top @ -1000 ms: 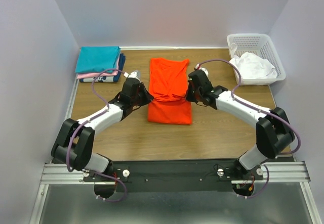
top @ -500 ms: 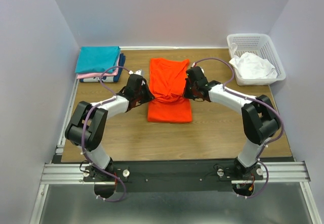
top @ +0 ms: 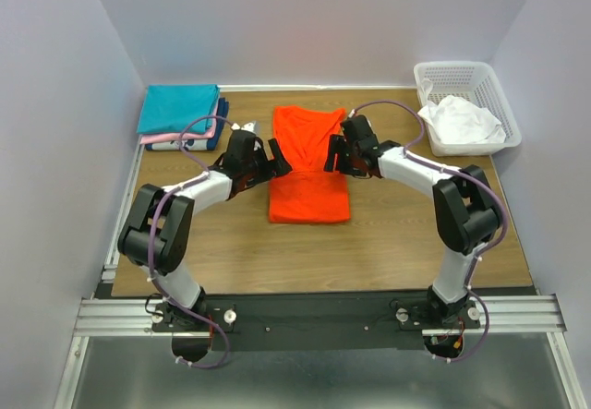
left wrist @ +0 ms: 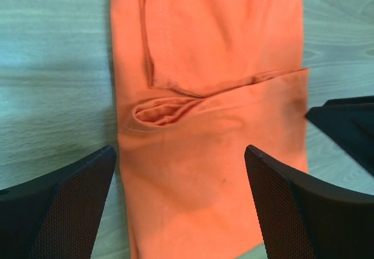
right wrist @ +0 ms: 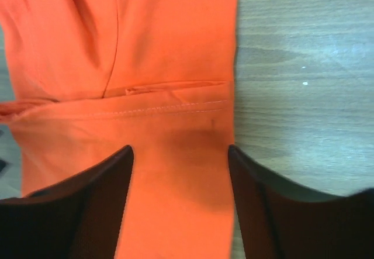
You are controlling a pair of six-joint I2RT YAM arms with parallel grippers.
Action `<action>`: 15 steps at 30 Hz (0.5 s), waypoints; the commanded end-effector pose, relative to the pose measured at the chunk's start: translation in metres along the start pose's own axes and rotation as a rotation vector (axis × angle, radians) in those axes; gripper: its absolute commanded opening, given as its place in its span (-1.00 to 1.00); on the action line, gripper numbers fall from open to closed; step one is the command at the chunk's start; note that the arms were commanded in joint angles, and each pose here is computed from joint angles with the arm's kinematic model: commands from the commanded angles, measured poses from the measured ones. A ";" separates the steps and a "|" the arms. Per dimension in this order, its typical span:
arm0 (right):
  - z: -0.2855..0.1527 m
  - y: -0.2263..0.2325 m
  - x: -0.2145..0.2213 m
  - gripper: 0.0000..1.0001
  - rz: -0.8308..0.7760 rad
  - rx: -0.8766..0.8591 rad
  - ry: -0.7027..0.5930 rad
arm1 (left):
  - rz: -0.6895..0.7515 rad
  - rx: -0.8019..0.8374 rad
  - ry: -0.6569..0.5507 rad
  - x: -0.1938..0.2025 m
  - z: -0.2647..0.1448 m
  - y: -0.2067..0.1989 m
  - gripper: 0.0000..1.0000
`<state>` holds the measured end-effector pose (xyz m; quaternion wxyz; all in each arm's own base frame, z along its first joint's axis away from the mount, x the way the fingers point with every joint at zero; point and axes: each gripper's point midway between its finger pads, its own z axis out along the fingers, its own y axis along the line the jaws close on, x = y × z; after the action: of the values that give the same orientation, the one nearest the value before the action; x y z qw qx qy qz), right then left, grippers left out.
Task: Fold and stack the t-shirts
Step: Fold the tshirt
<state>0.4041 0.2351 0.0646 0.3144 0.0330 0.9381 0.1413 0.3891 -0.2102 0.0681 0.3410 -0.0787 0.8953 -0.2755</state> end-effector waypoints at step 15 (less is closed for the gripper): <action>-0.096 -0.011 0.045 1.00 0.048 -0.160 -0.031 | -0.036 0.069 -0.183 0.028 -0.101 0.002 0.97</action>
<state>0.3304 0.2167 0.1246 0.3500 -0.0044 0.9108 0.2189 0.3198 -0.1809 0.1313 0.4247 -0.0875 0.8453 -0.3122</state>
